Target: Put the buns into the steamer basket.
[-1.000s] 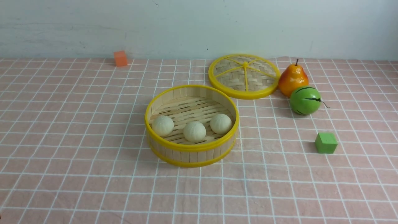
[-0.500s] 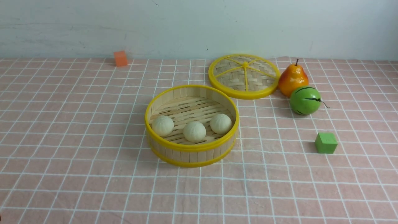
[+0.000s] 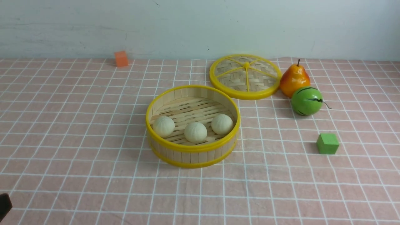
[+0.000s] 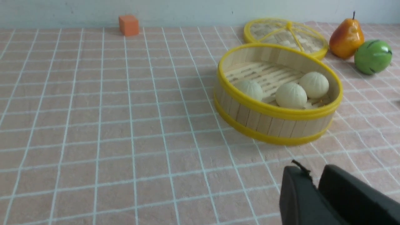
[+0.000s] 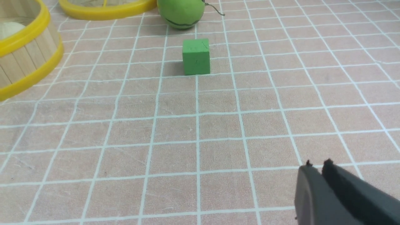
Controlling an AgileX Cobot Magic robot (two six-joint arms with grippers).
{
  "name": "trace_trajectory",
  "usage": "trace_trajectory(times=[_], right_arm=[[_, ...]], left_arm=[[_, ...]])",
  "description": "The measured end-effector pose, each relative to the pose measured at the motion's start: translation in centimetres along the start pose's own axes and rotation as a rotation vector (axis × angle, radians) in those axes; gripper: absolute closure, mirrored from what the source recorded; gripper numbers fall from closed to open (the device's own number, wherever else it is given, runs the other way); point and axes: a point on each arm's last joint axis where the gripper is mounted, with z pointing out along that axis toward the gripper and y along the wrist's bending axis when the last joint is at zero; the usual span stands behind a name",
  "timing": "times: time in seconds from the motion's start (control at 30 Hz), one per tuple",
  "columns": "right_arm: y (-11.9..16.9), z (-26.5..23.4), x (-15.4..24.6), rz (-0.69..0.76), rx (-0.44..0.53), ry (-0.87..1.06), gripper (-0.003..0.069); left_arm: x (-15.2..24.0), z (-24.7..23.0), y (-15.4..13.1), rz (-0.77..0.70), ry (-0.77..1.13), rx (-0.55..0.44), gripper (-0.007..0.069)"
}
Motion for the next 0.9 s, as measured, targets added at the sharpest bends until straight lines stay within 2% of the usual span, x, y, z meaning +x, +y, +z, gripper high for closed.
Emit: trace_trajectory(times=[0.07, 0.17, 0.3, 0.43, 0.7, 0.9], right_arm=[[0.0, 0.0, 0.0, 0.000, 0.000, 0.000, 0.0605], [0.0, 0.0, 0.0, 0.005, -0.002, 0.000, 0.0599], [0.0, 0.0, 0.0, 0.005, -0.002, 0.000, 0.0591], [0.0, 0.0, 0.0, 0.007, -0.003, 0.000, 0.0585], [0.0, 0.0, 0.0, 0.007, -0.003, 0.000, 0.0574], [0.0, 0.0, 0.0, 0.007, -0.003, 0.000, 0.0565]], left_arm=[[0.9, 0.4, 0.2, -0.061, -0.096, -0.021, 0.0639], [2.4, 0.5, 0.9, -0.114, -0.217, -0.102, 0.0639], [4.9, 0.7, 1.8, -0.085, -0.235, -0.199, 0.0639], [6.9, 1.1, 2.2, -0.080, -0.167, -0.242, 0.0639], [9.4, 1.2, 2.3, -0.117, 0.080, -0.265, 0.0639], [9.5, 1.2, 2.3, -0.129, 0.089, -0.262, 0.0639]])
